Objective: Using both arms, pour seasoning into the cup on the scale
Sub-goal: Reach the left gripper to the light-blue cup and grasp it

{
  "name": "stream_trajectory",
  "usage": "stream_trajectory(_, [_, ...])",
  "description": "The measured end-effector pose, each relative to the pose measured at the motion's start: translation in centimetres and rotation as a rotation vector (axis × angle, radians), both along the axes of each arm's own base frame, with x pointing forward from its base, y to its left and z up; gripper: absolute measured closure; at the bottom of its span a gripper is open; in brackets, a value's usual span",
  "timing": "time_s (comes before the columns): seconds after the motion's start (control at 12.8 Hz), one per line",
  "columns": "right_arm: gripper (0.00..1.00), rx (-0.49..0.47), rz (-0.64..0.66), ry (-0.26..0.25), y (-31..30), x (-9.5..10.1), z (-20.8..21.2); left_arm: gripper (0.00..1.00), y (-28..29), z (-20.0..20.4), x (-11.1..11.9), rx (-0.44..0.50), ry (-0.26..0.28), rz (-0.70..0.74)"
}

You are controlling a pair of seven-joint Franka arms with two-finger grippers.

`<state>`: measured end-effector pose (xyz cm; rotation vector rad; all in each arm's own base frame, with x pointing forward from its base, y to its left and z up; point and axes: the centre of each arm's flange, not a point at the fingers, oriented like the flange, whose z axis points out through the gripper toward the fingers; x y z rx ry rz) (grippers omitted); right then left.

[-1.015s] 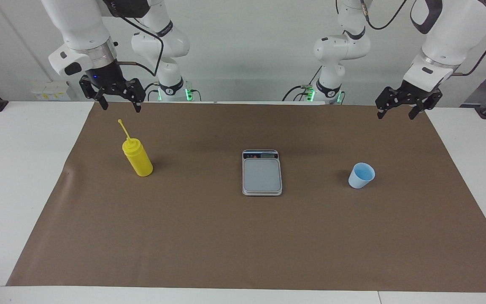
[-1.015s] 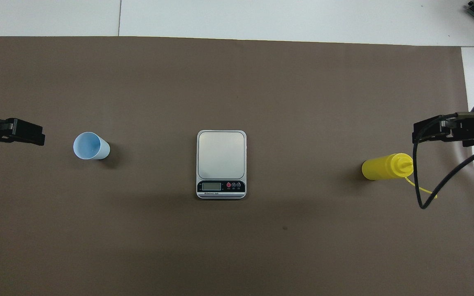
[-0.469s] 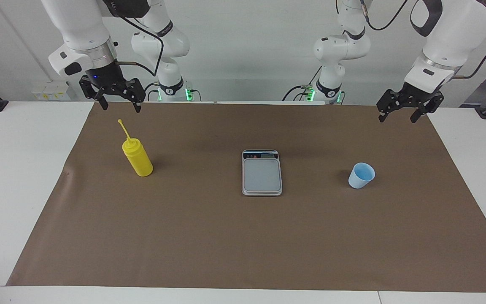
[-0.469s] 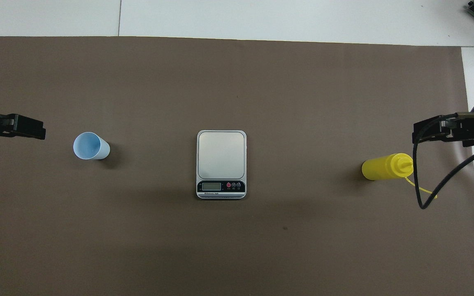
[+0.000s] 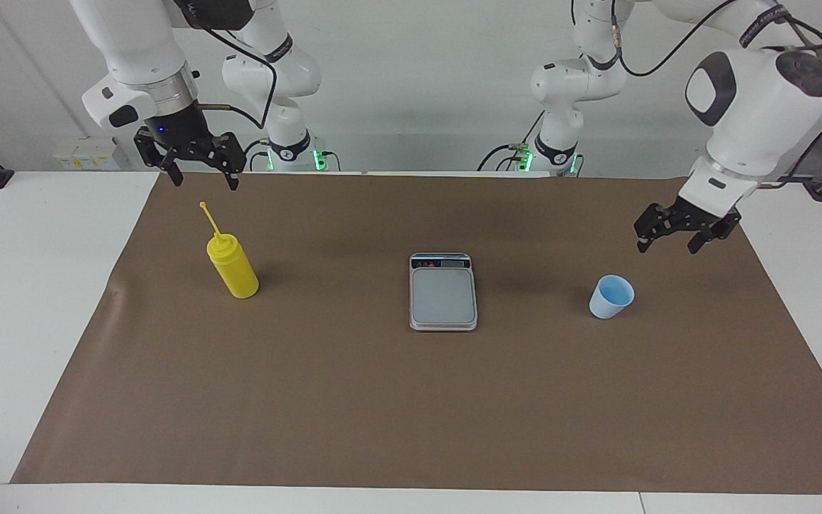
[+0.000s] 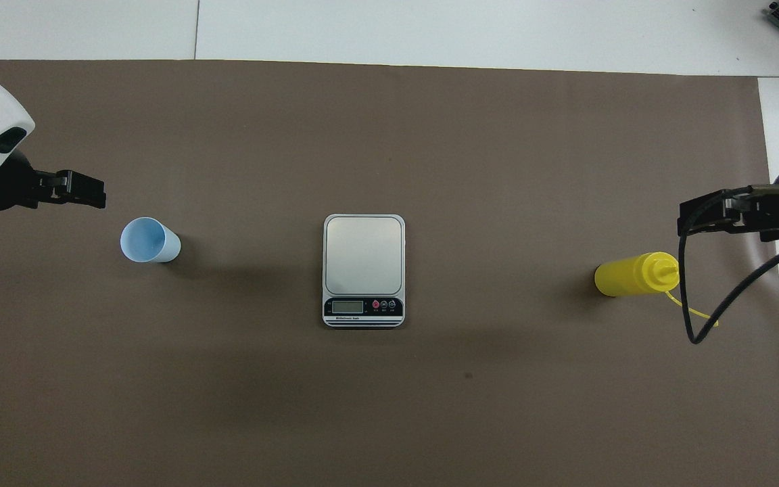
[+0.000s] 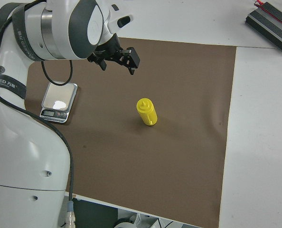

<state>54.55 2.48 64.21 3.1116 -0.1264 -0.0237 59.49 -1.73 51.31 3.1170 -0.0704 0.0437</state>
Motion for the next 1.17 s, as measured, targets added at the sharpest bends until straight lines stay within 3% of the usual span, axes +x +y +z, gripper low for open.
stream_trajectory(0.16, [0.0, 0.0, 0.0, 0.0, 0.0, 0.0, 0.0, 0.0, 1.7, -4.5, 0.2, -0.002, -0.002, 0.03])
stream_trajectory(0.47, [0.0, 0.0, 0.0, 0.0, 0.0, 0.0, 0.0, 0.0, 1.4, -11.8, -1.6, -0.005, -0.006, 0.091])
stream_trajectory(1.02, [0.0, 0.0, 0.0, 0.0, 0.0, 0.0, 0.0, 0.0, 0.8, -17.4, -2.7, -0.01, 0.048, 0.135])
stream_trajectory(1.17, [0.0, 0.0, 0.0, 0.0, 0.0, 0.0, 0.0, 0.25, 0.7, -18.1, -3.0, -0.011, 0.061, 0.16])
